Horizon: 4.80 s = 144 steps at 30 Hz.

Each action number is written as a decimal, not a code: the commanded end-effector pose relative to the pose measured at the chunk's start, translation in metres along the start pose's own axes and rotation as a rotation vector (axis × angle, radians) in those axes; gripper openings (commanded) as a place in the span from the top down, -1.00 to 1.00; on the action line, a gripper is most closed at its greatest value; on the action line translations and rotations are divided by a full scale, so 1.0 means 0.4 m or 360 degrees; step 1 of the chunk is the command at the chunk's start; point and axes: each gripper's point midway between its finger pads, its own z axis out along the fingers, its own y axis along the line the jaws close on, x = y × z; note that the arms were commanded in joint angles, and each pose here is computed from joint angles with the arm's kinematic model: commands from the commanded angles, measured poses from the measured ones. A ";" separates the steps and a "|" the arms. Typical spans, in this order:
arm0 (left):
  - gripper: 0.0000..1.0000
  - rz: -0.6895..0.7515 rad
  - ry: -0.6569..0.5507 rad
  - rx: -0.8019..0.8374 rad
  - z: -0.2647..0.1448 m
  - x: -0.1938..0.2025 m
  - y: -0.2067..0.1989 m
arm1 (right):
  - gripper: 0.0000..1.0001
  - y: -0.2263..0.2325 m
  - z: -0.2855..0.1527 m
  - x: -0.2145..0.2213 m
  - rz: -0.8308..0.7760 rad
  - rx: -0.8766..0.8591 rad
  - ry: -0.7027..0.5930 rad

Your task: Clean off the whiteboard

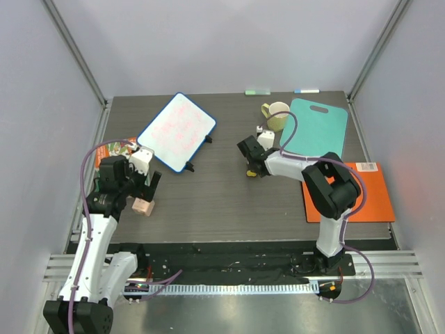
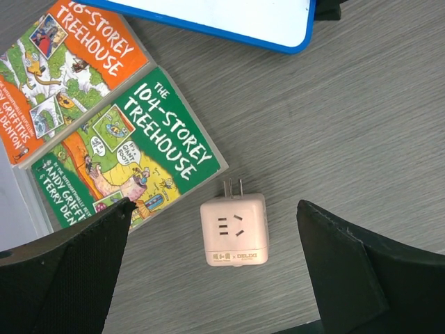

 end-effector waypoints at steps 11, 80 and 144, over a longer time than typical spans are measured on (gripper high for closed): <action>-1.00 -0.0003 -0.0031 -0.0065 -0.004 -0.022 0.022 | -0.39 -0.049 -0.064 -0.121 -0.0096 0.0120 -0.0183; -1.00 -0.0276 0.0066 0.0085 0.093 -0.140 0.085 | -0.09 0.198 -0.078 0.038 -0.0427 -0.0605 0.0053; 0.33 -0.0908 -0.0243 0.1236 0.403 -0.169 0.182 | 0.97 0.332 -0.181 -0.136 -0.0160 -0.0883 -0.0180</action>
